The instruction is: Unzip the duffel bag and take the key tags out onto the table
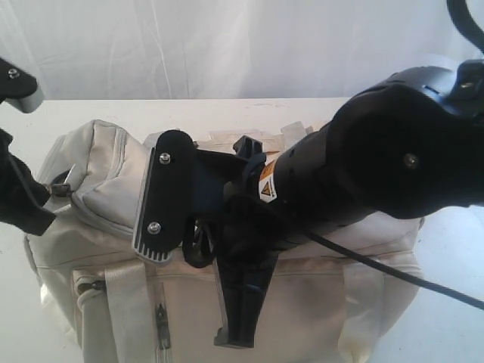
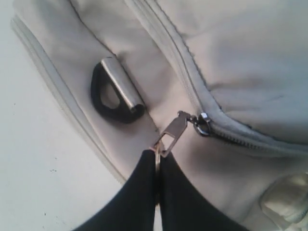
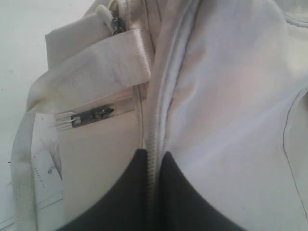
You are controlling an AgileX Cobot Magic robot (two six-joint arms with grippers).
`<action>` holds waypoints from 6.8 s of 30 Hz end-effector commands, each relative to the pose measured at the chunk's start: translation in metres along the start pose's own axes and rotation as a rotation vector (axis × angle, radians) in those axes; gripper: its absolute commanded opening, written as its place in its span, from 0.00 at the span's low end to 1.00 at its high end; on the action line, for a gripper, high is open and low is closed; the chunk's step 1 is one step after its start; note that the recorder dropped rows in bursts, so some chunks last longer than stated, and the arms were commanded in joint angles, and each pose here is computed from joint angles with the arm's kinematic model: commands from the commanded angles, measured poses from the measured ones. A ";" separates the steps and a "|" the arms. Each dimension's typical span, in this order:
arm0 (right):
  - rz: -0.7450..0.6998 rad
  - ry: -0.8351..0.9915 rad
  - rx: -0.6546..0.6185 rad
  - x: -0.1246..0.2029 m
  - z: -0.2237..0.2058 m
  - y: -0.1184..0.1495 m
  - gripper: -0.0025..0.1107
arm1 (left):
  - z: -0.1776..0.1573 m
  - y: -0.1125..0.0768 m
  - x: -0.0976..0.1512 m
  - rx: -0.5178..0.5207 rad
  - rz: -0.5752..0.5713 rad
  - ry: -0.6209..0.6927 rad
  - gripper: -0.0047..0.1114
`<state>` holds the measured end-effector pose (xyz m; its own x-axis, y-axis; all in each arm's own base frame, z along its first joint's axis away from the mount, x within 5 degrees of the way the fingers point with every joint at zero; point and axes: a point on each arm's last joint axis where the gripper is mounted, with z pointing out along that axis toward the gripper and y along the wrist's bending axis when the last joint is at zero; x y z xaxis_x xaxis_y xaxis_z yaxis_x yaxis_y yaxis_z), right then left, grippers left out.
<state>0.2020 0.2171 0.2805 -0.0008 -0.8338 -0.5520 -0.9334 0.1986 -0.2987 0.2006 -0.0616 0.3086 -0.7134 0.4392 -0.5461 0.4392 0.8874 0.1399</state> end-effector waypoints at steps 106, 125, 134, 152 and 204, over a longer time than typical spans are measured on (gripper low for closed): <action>0.293 0.173 -0.013 -0.037 -0.054 -0.013 0.51 | -0.068 -0.029 0.042 0.369 0.014 -0.124 0.04; 0.239 0.234 0.012 -0.035 0.000 -0.023 0.34 | -0.041 -0.039 0.074 0.401 -0.020 -0.029 0.04; 0.233 0.289 -0.007 -0.030 0.011 -0.022 0.02 | -0.041 -0.039 0.075 0.404 0.043 -0.036 0.04; 0.249 0.143 0.367 -0.032 -0.019 -0.128 0.02 | -0.014 -0.038 0.008 0.556 -0.023 -0.511 0.04; 0.519 -0.007 0.290 0.041 0.069 -0.203 0.02 | 0.127 0.029 -0.098 0.262 -0.002 -0.338 0.04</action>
<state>0.3945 0.1906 0.2842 -0.3962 -0.6207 -0.6766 -0.7294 0.6603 -0.1787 0.3422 -0.0976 0.2742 -0.4793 0.3653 -0.7980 0.6318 0.7747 -0.0248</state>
